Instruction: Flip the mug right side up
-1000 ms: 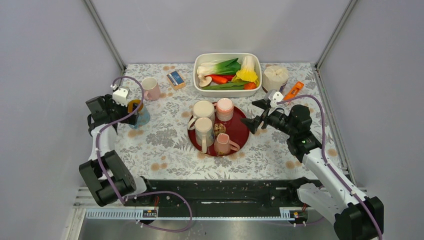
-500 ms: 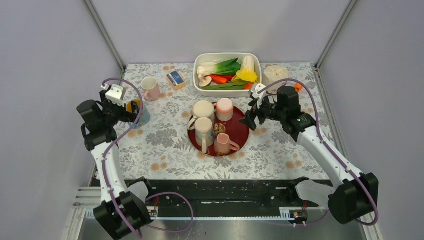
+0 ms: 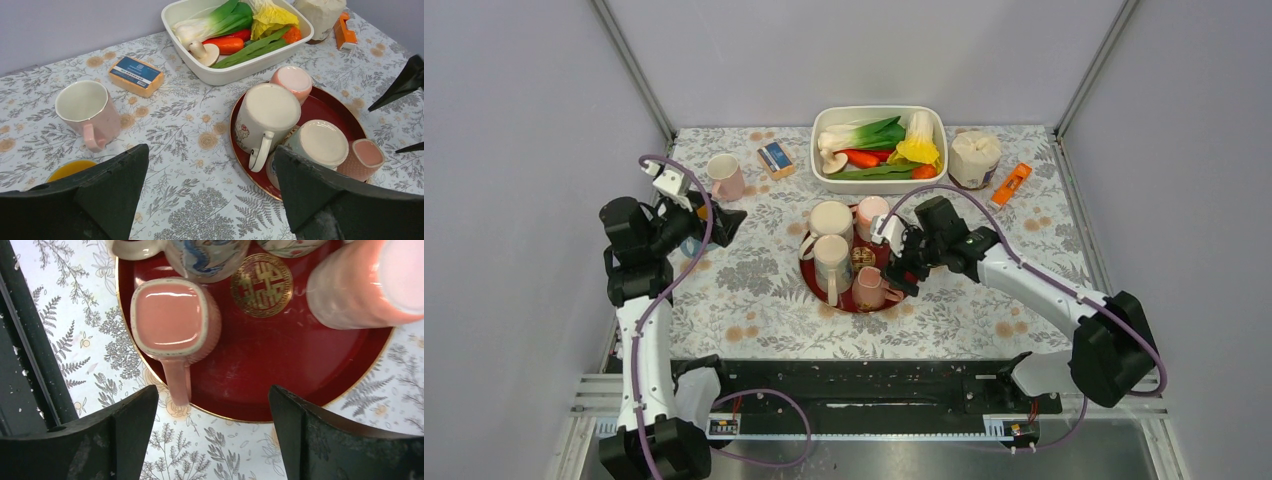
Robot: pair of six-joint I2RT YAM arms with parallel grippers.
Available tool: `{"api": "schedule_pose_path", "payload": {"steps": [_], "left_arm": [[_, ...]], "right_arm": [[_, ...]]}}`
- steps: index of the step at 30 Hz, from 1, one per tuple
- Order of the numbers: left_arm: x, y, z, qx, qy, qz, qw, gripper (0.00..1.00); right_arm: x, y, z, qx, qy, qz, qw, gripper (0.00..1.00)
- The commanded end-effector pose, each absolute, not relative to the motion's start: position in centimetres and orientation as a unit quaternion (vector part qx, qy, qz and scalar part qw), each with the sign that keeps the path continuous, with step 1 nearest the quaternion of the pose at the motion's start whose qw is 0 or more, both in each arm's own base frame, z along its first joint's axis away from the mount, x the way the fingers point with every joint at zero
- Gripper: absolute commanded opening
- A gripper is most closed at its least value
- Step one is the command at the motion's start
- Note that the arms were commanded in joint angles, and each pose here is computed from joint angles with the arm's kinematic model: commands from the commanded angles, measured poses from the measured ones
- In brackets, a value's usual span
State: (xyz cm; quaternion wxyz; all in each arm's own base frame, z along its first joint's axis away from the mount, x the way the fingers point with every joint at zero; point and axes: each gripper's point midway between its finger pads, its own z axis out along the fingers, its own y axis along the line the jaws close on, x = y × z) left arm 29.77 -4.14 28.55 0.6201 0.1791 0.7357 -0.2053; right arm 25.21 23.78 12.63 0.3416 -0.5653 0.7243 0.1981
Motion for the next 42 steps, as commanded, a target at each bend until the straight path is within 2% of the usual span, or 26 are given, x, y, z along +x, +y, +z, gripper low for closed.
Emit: {"api": "schedule_pose_path", "payload": {"steps": [1, 10, 15, 23, 24, 27, 32, 33, 42], "left_arm": [[30.3, -4.1, 28.9, 0.159, 0.728, -0.199, 0.636, 0.99], [29.7, -4.2, 28.4, 0.175, 0.726, -0.186, 0.639, 0.99], [29.3, -4.5, 27.9, 0.186, 0.724, -0.188, 0.637, 0.99], [29.4, -4.3, 27.6, 0.183, 0.727, -0.186, 0.635, 0.99], [29.4, -4.3, 27.6, 0.182, 0.728, -0.187, 0.634, 0.99], [29.5, -4.3, 27.4, 0.182, 0.729, -0.187, 0.633, 0.99], [29.6, -4.4, 27.1, 0.181, 0.731, -0.193, 0.629, 0.99], [29.6, -4.4, 27.1, 0.181, 0.731, -0.193, 0.629, 0.99], [29.7, -4.4, 27.2, 0.180, 0.731, -0.198, 0.627, 0.99]], "right_arm": [[25.4, 24.9, 11.9, -0.580, 0.723, 0.182, 0.328, 0.89], [25.5, 25.9, 9.7, -0.577, 0.733, 0.173, 0.315, 0.83], [25.8, 26.3, 9.4, -0.569, 0.739, 0.175, 0.316, 0.73], [25.4, 26.5, 8.4, -0.578, 0.741, 0.168, 0.298, 0.63], [25.4, 26.4, 8.3, -0.578, 0.741, 0.167, 0.297, 0.60], [25.4, 26.5, 8.3, -0.579, 0.741, 0.167, 0.296, 0.46], [25.6, 26.5, 9.0, -0.580, 0.739, 0.161, 0.303, 0.03], [25.8, 26.6, 9.5, -0.580, 0.737, 0.159, 0.309, 0.00], [25.6, 26.8, 14.7, -0.570, 0.716, 0.171, 0.366, 0.00]]}}
